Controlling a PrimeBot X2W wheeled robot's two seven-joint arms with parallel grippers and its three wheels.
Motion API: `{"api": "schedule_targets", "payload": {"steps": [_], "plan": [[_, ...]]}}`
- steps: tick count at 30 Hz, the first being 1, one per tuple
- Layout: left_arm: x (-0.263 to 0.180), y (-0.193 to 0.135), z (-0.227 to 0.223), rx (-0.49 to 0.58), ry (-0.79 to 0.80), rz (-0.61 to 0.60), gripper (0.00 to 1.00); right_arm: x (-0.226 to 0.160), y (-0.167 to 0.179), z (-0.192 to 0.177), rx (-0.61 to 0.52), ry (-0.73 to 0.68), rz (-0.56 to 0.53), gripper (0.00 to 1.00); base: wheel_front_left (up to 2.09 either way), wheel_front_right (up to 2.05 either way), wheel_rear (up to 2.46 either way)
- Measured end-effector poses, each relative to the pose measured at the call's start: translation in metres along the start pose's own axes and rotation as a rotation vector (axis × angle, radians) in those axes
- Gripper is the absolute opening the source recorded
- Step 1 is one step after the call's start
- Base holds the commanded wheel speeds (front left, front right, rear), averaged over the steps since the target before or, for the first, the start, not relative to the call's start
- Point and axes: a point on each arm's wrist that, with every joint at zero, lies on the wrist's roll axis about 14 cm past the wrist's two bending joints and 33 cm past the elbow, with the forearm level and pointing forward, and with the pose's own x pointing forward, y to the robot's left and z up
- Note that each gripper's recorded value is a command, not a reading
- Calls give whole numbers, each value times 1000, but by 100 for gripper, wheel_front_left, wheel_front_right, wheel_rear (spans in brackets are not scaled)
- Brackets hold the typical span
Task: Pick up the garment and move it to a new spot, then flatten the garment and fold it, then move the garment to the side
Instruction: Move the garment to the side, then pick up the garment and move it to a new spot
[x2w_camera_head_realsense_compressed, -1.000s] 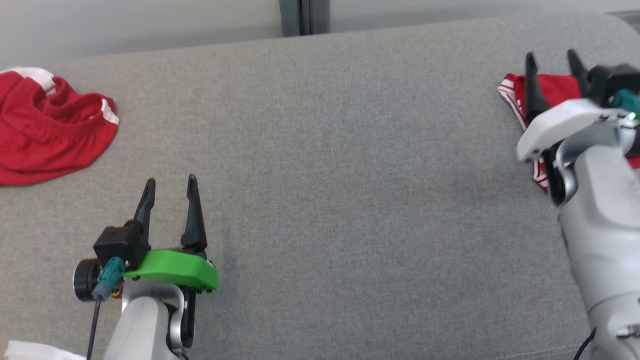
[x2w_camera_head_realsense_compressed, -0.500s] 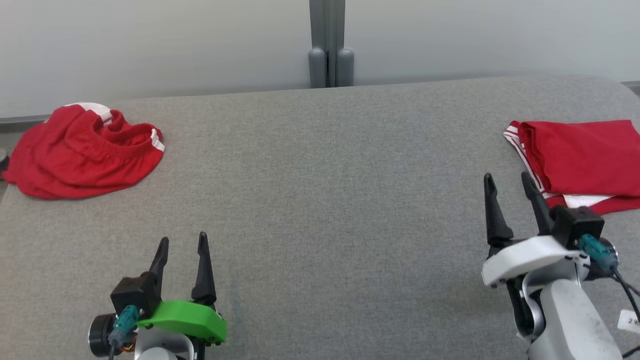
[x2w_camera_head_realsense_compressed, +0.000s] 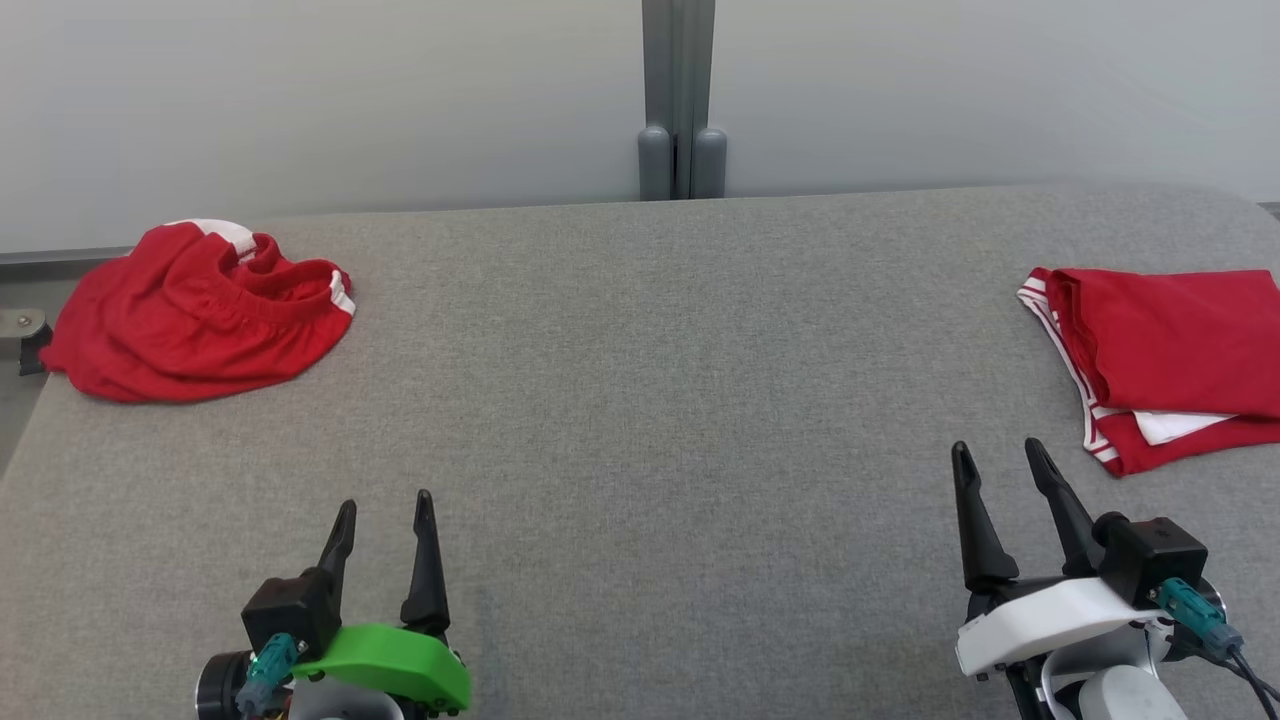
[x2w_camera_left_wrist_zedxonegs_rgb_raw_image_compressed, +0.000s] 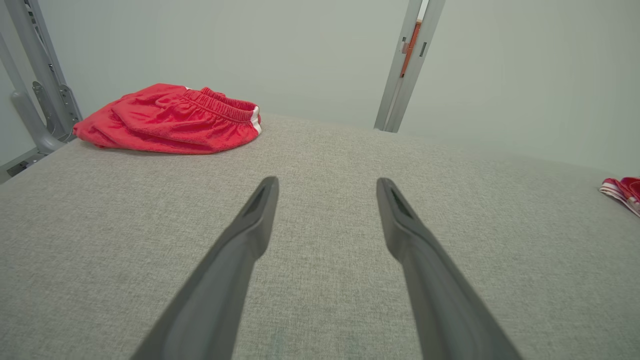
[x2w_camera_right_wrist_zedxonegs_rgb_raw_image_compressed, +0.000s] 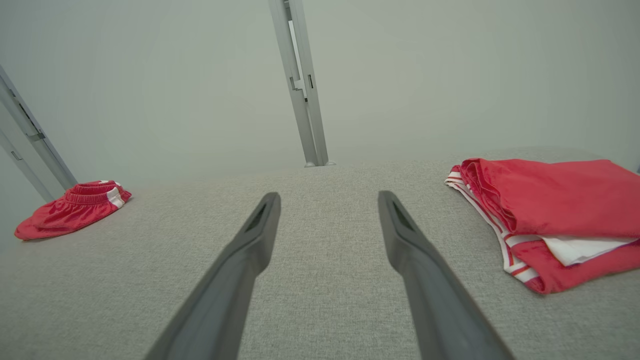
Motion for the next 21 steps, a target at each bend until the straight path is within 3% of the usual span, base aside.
{"api": "schedule_targets", "payload": {"steps": [21], "plan": [[-7, 3, 2, -3, -9, 11, 100, 0, 10, -4, 5, 14, 29, 100, 0, 0, 0]]}}
